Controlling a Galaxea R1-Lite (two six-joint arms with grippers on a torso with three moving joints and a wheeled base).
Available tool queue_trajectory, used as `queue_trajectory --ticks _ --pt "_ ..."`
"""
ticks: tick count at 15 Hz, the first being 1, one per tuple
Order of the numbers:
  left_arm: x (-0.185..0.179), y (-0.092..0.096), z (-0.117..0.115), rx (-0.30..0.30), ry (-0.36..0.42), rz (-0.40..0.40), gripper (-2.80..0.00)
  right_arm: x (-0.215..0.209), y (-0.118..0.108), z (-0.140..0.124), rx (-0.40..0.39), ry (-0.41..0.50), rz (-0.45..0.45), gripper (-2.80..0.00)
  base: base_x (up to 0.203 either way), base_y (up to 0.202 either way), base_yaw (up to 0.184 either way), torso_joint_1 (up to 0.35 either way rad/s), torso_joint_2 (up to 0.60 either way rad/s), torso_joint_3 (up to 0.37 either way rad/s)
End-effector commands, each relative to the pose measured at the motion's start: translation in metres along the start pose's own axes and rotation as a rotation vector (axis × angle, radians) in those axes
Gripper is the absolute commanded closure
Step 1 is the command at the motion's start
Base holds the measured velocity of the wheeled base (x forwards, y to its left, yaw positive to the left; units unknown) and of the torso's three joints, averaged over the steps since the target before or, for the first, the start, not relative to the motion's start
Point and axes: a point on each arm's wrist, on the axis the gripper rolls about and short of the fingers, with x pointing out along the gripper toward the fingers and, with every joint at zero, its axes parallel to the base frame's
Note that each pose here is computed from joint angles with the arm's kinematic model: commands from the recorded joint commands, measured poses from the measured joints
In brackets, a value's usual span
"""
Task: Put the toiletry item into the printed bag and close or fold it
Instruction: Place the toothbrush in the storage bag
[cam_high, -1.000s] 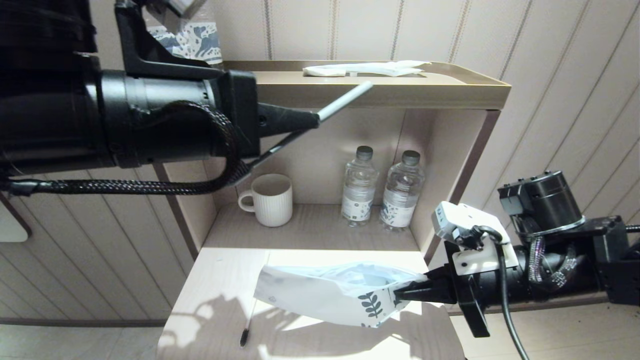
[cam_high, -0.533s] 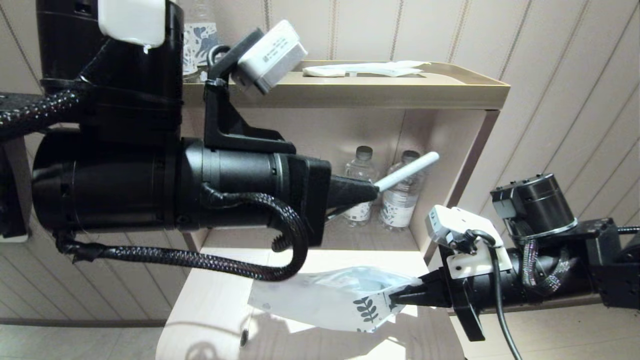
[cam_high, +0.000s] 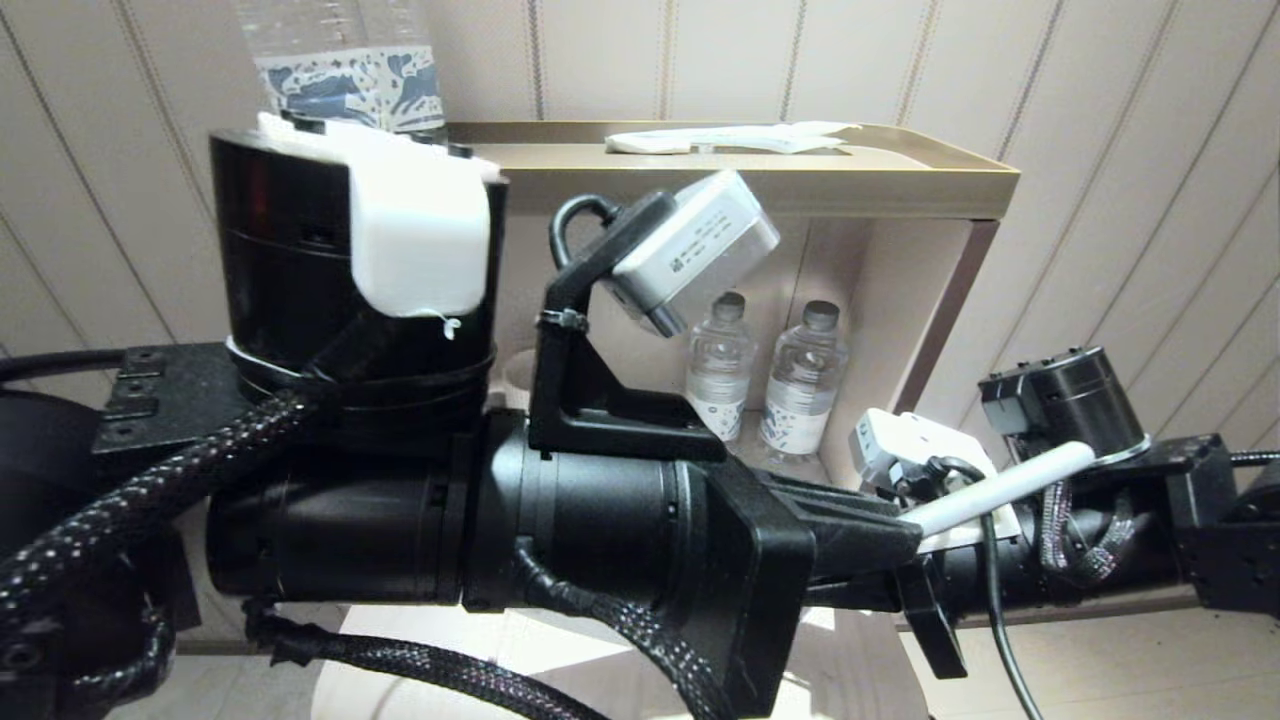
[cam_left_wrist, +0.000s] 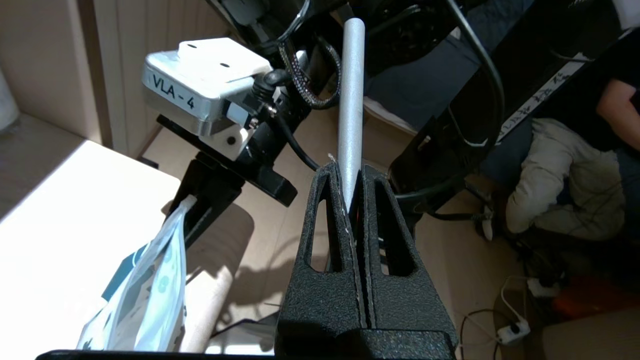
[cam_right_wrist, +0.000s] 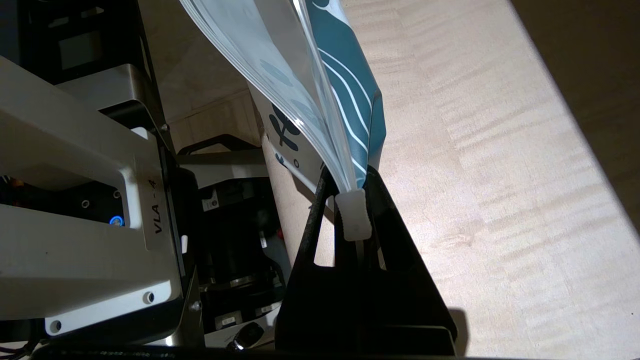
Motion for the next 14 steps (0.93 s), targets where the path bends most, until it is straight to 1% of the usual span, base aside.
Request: queue_trajectory --ticks 1,2,3,5,6,8,11,13,14 --pt "0.014 0.007 -0.005 -0.01 0.03 -0.025 0.0 0.002 -0.002 -0.001 0.002 0.003 0.005 0.0 0.0 0.0 0.0 0.0 0.0 0.0" --pt "0.017 0.008 -0.005 -0.01 0.036 -0.047 0.0 0.002 -0.003 -0.002 0.005 0.003 0.004 0.0 0.0 0.0 0.0 0.0 0.0 0.0" --pt "0.021 0.01 -0.007 -0.01 0.04 -0.049 0.0 0.002 -0.003 -0.002 0.006 0.003 0.003 0.0 0.0 0.0 0.0 0.0 0.0 0.0" --pt "0.028 0.016 -0.009 0.015 0.015 -0.051 0.0 0.002 -0.004 -0.002 0.01 0.005 0.001 0.0 0.0 0.0 0.0 0.0 0.0 0.0" --pt "0.028 0.019 -0.009 0.017 0.008 -0.042 0.0 0.002 -0.004 -0.002 0.01 0.005 0.001 0.0 0.0 0.0 0.0 0.0 0.0 0.0" --pt "0.023 0.028 -0.009 0.03 0.003 -0.011 0.0 0.002 -0.005 -0.002 0.008 0.004 0.002 0.0 0.0 0.0 0.0 0.0 0.0 0.0" --pt "0.006 0.053 -0.003 0.088 -0.025 0.08 0.0 0.002 -0.005 -0.001 0.007 -0.001 0.005 0.0 0.0 0.0 0.0 0.0 0.0 0.0" --pt "-0.005 0.06 0.004 0.124 -0.05 0.114 0.0 0.002 -0.005 -0.001 0.007 -0.002 0.006 0.0 0.0 0.0 0.0 0.0 0.0 0.0" --pt "-0.005 0.061 0.004 0.126 -0.052 0.114 0.0 0.002 -0.005 -0.001 0.007 -0.002 0.006 0.0 0.0 0.0 0.0 0.0 0.0 0.0"
